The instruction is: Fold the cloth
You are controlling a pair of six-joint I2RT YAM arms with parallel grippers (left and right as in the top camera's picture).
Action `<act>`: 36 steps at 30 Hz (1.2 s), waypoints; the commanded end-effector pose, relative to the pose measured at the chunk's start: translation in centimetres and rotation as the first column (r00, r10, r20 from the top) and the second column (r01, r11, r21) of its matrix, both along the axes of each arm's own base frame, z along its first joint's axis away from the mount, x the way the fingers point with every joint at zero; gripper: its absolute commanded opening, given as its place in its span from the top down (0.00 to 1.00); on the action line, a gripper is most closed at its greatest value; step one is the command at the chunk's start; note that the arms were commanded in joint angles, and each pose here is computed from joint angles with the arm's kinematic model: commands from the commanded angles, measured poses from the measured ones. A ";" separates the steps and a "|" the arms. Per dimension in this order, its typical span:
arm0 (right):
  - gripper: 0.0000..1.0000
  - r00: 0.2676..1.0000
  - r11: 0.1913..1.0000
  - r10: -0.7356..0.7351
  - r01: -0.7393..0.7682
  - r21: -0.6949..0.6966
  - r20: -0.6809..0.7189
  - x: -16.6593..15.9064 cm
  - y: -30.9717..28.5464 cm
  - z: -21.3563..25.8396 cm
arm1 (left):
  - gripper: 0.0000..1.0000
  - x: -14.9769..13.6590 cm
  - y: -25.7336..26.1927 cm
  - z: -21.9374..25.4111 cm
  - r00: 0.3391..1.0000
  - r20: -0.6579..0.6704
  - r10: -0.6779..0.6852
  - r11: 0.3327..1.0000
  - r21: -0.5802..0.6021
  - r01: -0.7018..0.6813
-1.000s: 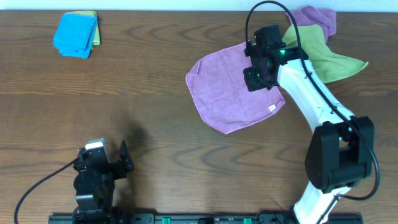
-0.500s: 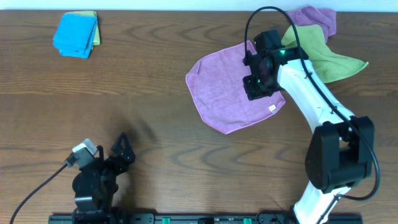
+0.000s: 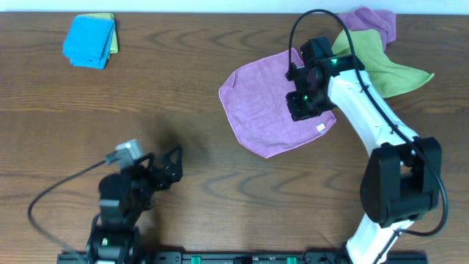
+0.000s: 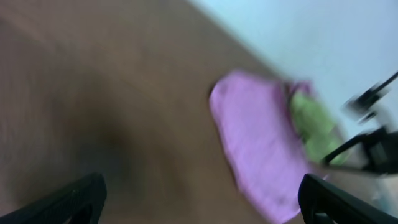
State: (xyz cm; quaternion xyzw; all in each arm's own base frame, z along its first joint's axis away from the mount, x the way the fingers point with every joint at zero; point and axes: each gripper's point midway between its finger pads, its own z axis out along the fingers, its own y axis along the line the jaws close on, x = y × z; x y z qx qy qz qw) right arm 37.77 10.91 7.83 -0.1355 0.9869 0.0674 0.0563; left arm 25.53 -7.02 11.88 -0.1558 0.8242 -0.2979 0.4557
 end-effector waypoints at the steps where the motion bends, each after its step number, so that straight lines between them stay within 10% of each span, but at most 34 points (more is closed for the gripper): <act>1: 0.99 0.999 1.000 -0.023 0.022 0.016 0.044 1.1 -0.9 1.0 | 0.00 2.2 -1.3 2.1 0.996 0.009 -0.084 0.988 0.131 0.082; 18: 0.99 0.978 0.985 -0.172 0.168 0.040 0.114 3.3 -6.4 2.3 | 0.00 16.8 -11.9 2.0 0.921 -0.239 -0.308 0.824 0.418 0.384; 36: 0.99 0.992 0.994 -0.097 0.092 0.056 0.087 2.4 -7.3 2.2 | 0.00 20.2 -11.6 -4.0 0.906 -0.353 -0.232 0.600 0.681 0.419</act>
